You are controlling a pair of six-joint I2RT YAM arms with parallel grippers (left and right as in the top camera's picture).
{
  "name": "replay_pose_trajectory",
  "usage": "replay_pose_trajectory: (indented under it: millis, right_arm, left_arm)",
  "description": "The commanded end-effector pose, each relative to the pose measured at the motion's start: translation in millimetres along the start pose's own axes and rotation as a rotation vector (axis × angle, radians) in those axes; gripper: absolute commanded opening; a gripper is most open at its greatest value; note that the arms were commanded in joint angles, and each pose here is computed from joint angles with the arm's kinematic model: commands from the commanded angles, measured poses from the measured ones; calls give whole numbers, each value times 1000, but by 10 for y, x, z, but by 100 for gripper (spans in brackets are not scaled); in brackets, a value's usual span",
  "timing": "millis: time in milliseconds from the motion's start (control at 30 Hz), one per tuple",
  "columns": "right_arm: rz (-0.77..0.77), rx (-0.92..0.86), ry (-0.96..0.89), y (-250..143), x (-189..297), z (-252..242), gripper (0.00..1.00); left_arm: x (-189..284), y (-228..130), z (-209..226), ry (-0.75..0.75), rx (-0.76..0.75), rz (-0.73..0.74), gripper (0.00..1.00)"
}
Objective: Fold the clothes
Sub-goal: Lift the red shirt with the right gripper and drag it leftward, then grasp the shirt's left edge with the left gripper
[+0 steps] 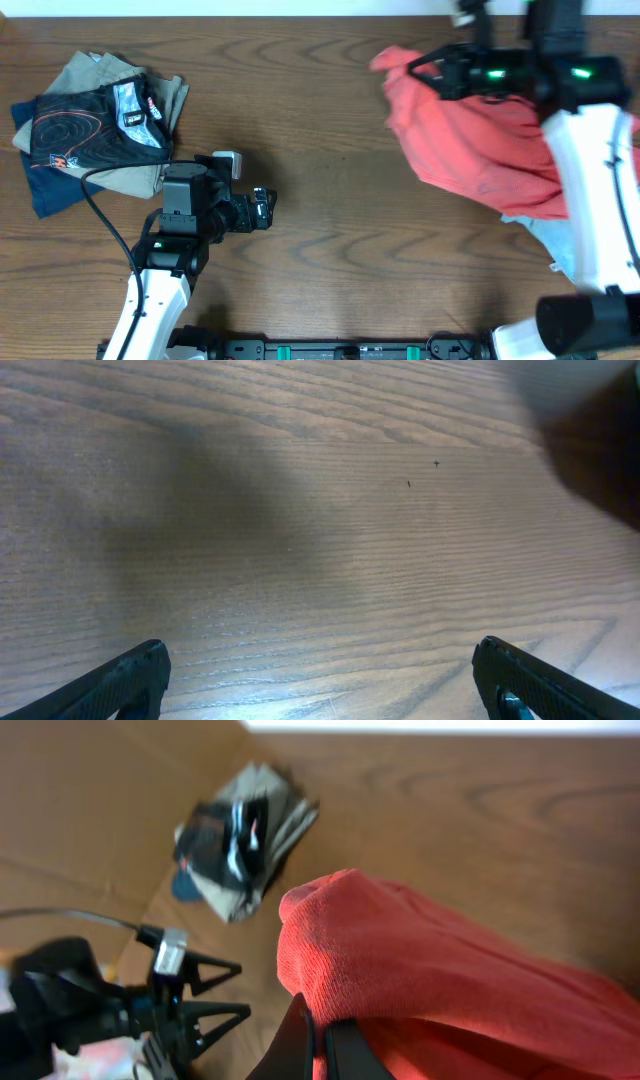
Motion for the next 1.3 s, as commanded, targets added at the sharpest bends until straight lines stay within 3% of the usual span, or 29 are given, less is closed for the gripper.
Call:
replay_pose_trajectory:
  millis: [0, 33, 100, 167, 333, 667, 800, 967, 1267]
  right_arm:
    - [49, 41, -47, -69, -280, -69, 2]
    - [63, 35, -82, -92, -364, -153, 10]
    - [76, 25, -180, -116, -467, -357, 60]
    - [70, 4, -305, -116, -465, -595, 99]
    - [-8, -172, -693, -99, 11, -1289, 99]
    - [52, -610, -994, -682, 1196, -2150, 99]
    - [24, -790, -1041, -887, 1639, -2379, 99]
    - [3, -908, -1024, -1034, 1908, -2490, 99]
    - [59, -928, -1030, -1185, 2020, -2481, 99]
  left_arm:
    - [32, 94, -23, -11, 2, -21, 98]
    - [32, 94, -23, -11, 2, -21, 98]
    - [32, 94, -23, -11, 2, -21, 98]
    - [32, 94, -23, -11, 2, -21, 98]
    - [33, 113, -25, -12, -1, -29, 98]
    - [-6, 215, -56, -25, 10, -65, 98]
    - [-162, 314, -220, -88, 63, -86, 98]
    - [-569, 189, -559, -178, 105, -10, 98]
    - [-1264, 62, -1139, -321, 194, 21, 98]
Point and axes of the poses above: each gripper's point midway between its finger pads, its own x axis back along the fingers, its own z axis along the line the jaws close on, y = z × x, the point moved 1 cm from there along x, back along the fingers, and after that the axes turned 8 degrees about -x, right-handed, at the moved point
